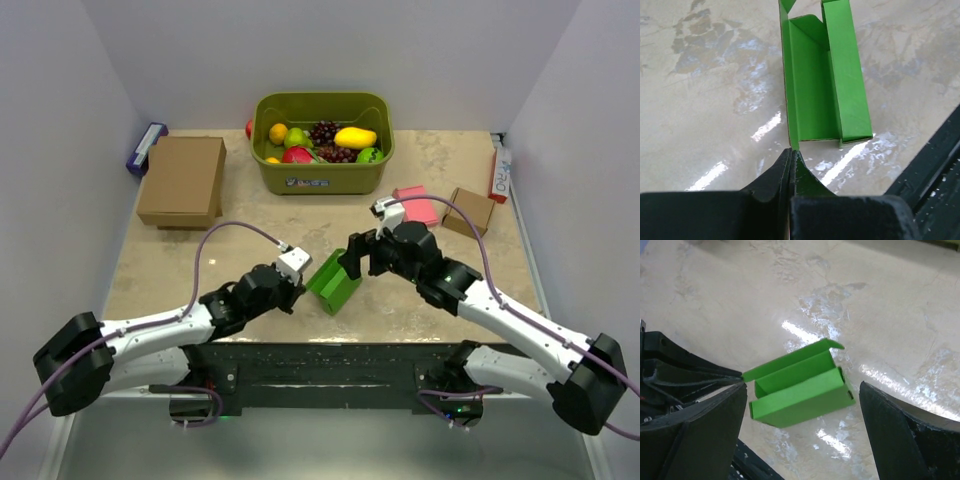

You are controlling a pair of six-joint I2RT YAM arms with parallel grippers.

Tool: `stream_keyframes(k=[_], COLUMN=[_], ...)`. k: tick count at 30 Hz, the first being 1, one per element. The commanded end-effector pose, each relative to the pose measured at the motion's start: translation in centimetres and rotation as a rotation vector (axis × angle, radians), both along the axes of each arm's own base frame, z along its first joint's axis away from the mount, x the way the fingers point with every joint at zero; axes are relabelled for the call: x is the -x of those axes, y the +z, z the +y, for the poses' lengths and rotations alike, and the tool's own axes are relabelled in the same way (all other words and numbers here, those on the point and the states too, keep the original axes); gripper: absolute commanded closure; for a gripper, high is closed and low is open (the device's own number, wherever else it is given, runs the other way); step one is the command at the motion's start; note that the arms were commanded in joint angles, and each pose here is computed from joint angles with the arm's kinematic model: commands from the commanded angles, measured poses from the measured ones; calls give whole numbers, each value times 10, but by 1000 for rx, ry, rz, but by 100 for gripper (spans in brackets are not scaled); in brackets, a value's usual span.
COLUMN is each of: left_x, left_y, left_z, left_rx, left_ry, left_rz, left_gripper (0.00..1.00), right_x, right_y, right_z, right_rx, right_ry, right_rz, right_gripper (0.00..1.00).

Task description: Fold the paper box

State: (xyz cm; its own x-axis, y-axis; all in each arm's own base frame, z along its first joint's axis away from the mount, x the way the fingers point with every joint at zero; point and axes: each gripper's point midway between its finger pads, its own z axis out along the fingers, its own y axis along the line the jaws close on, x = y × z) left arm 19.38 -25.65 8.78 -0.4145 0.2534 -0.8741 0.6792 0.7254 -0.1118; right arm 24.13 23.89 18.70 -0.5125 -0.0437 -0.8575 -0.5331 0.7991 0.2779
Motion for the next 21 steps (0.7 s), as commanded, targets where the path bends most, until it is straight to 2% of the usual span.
stream_keyframes(k=[1, 5, 6, 7, 9, 10, 14, 15, 21], left_x=[-15, -26, -30, -33, -36, -37, -41, -43, -48], left_y=[11, -8, -7, -10, -15, -16, -17, -16, -15], left_z=[-6, 0, -1, 1, 0, 0, -2, -4, -10], left_rx=[13, -40, -44, -52, -69, -72, -77, -78, -95], left_ry=[-23, 15, 21, 31, 34, 36, 35, 24, -7], left_rz=[-5, 52, 55, 62, 77, 79, 75, 64, 43], left_gripper=[100, 100, 100, 100, 100, 100, 100, 100, 100], right_x=[-6, 4, 8, 11, 11, 12, 12, 8, -1], right_y=[-18, -29, -36, -40, -53, -58, -71, -88, -120], right_z=[-8, 6, 10, 16, 27, 32, 49, 54, 60], right_rx=[-40, -155, -166, -185, -179, -174, -152, -106, 6], right_ry=[-148, -107, -92, -63, -41, -27, 9, 5, -44], right_rz=[95, 131, 160, 173, 207, 219, 235, 256, 314], right_gripper=[5, 14, 19, 28, 36, 45, 51, 53, 53])
